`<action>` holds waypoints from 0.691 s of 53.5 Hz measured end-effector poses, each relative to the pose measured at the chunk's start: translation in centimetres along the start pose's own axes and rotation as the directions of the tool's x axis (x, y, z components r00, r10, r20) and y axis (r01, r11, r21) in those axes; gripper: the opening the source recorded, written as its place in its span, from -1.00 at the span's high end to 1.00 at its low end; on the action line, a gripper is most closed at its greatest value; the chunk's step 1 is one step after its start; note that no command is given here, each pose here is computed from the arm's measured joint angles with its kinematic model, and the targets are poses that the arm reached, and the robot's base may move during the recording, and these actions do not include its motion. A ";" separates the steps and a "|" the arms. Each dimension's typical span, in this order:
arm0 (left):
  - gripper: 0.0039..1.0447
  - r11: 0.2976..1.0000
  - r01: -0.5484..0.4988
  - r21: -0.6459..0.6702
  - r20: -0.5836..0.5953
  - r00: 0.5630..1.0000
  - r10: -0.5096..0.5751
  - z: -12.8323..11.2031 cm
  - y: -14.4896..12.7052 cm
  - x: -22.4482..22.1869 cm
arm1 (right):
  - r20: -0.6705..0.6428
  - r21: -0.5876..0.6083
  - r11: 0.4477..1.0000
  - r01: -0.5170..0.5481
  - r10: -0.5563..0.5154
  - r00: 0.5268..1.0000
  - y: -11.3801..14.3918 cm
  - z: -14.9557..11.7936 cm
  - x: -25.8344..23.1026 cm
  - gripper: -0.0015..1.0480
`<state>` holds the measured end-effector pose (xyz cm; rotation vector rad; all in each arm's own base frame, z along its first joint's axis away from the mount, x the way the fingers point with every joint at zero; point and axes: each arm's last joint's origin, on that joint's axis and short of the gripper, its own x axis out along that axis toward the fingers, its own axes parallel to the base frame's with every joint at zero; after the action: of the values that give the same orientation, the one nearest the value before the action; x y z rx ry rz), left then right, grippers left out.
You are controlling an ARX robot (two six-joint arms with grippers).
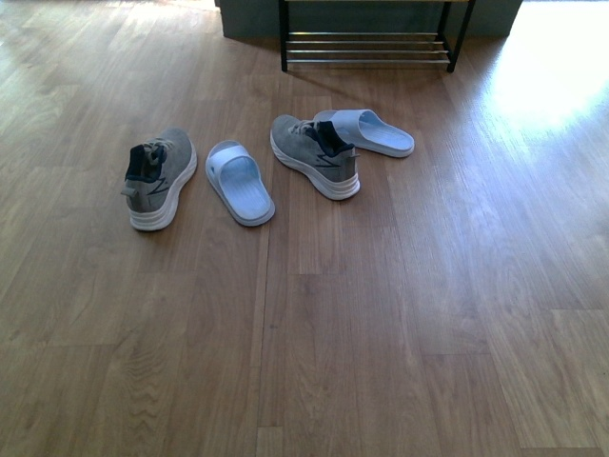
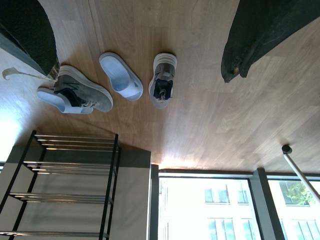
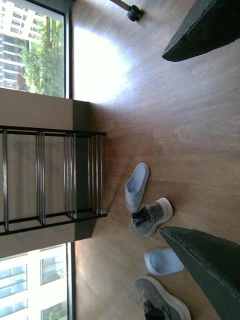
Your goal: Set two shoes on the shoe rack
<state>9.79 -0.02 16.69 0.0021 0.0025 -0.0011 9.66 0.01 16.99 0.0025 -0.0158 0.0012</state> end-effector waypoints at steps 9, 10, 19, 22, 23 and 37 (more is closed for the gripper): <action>-0.83 1.000 0.000 0.000 0.000 1.000 0.000 0.0 0.0 0.0 | 0.000 0.000 1.000 0.000 0.000 1.000 0.0 0.0 0.0 -0.82; -0.83 1.000 0.000 0.000 0.000 1.000 0.000 0.0 0.0 0.0 | 0.000 0.000 1.000 0.000 0.000 1.000 0.0 0.0 0.0 -0.82; -0.83 1.000 0.000 0.000 0.000 1.000 0.000 0.0 0.0 0.0 | 0.000 0.000 1.000 0.000 0.000 1.000 0.0 0.0 0.0 -0.82; -0.83 1.000 0.000 0.000 0.000 1.000 0.000 0.0 0.0 0.0 | 0.000 0.000 1.000 0.000 0.000 1.000 0.0 0.0 0.0 -0.82; -0.83 1.000 0.000 0.000 0.000 1.000 0.000 0.0 0.0 0.0 | 0.000 0.000 1.000 0.000 0.000 1.000 0.0 0.0 0.0 -0.82; -0.83 1.000 0.000 0.000 0.000 1.000 0.000 0.0 0.0 0.0 | 0.000 0.000 1.000 0.000 0.000 1.000 0.0 0.0 0.0 -0.82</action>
<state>9.79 -0.02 16.69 0.0021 0.0025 -0.0011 9.66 0.01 16.99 0.0025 -0.0158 0.0012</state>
